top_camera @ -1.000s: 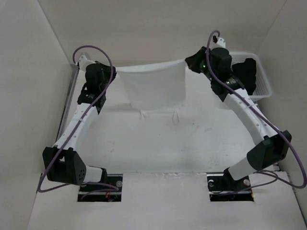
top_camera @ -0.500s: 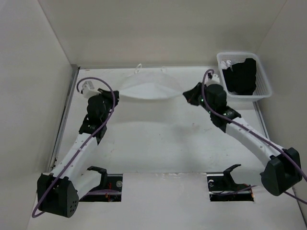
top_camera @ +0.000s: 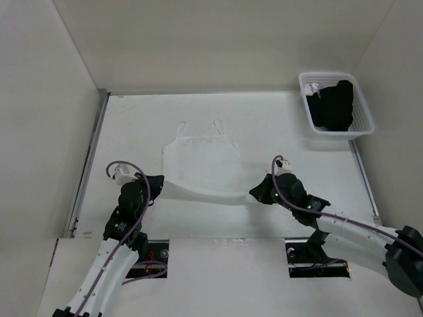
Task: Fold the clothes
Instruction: Flatten the tank top out, then fold the tank top
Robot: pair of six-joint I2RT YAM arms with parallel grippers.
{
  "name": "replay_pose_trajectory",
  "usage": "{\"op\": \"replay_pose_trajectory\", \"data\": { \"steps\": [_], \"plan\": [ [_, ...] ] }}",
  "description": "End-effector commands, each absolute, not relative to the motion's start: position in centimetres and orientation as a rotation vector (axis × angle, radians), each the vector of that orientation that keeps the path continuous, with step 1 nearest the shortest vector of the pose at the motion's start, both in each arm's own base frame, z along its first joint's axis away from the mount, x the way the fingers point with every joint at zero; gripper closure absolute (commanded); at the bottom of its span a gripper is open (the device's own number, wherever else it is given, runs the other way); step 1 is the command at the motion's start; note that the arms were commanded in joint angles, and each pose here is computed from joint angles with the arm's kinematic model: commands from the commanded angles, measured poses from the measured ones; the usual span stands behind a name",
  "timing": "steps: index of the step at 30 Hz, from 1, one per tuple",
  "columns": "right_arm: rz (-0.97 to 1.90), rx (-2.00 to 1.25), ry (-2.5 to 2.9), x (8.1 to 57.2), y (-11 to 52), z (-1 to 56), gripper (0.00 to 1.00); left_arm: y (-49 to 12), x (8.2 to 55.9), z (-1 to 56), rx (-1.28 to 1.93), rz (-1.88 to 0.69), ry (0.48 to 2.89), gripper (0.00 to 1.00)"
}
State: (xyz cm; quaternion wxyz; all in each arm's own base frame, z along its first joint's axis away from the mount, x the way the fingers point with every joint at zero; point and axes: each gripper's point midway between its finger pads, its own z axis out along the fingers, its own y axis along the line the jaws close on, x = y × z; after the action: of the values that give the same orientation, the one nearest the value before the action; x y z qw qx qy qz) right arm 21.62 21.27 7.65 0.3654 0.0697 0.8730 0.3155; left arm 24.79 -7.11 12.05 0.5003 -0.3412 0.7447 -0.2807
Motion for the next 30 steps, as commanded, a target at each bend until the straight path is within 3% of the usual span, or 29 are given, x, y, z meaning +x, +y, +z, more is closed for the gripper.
{"op": "replay_pose_trajectory", "data": {
  "steps": [1, 7, 15, 22, 30],
  "plan": [
    [0.892, 0.254, 2.163, 20.5, 21.8, 10.3, 1.0, -7.5, 22.4, 10.4, -0.89, -0.697, 1.878, 0.99],
    [0.894, 0.192, 2.087, 21.4, 22.4, 15.2, 1.0, -6.0, 23.6, 15.0, -0.894, -0.659, 1.759, 0.99],
    [0.813, 0.15, 1.987, 32.0, 23.1, 20.4, 1.0, -3.9, 30.1, 20.5, -0.951, -0.63, 1.582, 0.99],
    [0.825, 0.132, 1.998, 41.7, 25.7, 20.9, 1.0, -1.7, 36.3, 19.2, -1.045, -0.553, 1.549, 0.99],
    [0.823, 0.205, 2.05, 51.2, 27.5, 16.3, 0.99, 0.8, 44.3, 14.6, -1.119, -0.442, 1.571, 0.97]
  ]
}}
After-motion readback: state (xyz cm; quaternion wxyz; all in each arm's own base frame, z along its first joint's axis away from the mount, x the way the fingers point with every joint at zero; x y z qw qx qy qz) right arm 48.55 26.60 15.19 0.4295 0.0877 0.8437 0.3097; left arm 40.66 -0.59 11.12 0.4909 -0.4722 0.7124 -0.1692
